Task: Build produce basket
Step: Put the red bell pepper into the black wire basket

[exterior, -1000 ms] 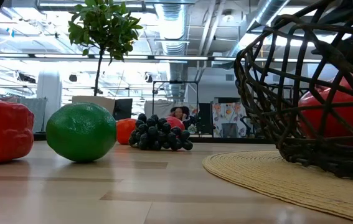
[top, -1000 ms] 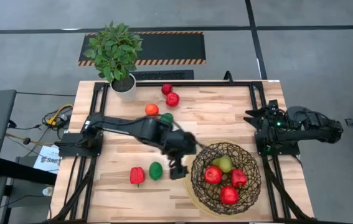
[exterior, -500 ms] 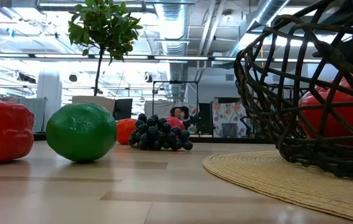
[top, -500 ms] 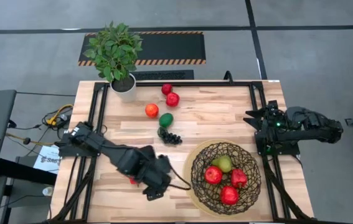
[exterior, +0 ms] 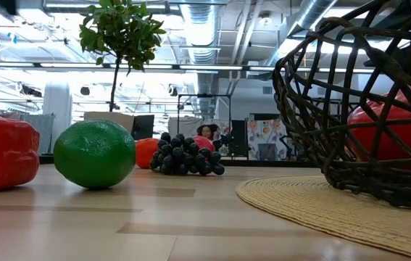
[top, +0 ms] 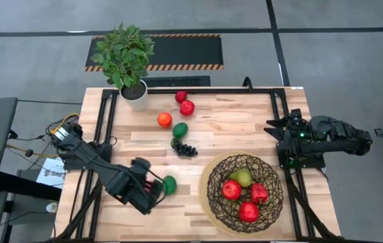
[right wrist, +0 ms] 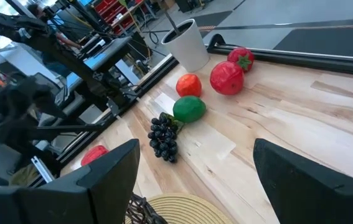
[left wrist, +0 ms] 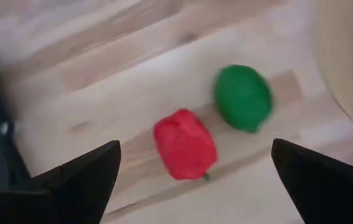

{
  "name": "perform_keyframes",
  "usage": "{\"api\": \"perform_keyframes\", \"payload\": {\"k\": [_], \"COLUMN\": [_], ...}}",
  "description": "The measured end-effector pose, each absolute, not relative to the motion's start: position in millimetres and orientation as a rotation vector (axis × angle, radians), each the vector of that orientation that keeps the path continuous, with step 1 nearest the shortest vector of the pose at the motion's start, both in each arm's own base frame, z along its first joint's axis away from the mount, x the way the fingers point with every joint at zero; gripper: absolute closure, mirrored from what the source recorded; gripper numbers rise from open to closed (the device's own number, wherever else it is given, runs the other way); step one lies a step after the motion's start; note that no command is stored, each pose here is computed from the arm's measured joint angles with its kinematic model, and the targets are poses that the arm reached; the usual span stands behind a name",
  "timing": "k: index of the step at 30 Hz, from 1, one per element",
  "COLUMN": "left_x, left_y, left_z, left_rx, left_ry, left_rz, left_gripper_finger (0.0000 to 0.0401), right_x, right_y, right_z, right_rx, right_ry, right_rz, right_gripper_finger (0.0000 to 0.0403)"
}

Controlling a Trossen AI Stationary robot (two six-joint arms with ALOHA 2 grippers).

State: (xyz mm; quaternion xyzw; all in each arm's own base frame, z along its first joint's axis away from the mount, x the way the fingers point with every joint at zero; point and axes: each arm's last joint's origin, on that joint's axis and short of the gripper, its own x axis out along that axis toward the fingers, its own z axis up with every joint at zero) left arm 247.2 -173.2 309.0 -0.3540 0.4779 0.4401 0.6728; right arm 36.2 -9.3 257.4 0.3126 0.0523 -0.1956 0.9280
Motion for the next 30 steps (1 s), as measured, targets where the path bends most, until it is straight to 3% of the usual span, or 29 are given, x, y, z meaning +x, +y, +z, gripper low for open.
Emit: {"api": "perform_keyframes", "payload": {"k": [14,30], "left_x": [234.9,235.9], "left_y": [-177.4,-178.3], "left_z": [228.7,185.6], "left_rx": [-0.981,-1.164], "left_ry": [1.045,1.025], "left_rz": [1.197,1.157], "left_gripper_finger": [0.0001,0.0001], "right_x": [36.2,36.2], "right_y": [-9.3,-9.3], "right_z": [257.7,257.6], "right_rx": [0.650,0.649], "right_ry": [0.103,0.104], "right_rz": [-0.401,-0.401], "right_gripper_finger": [0.0069,0.0069]}}
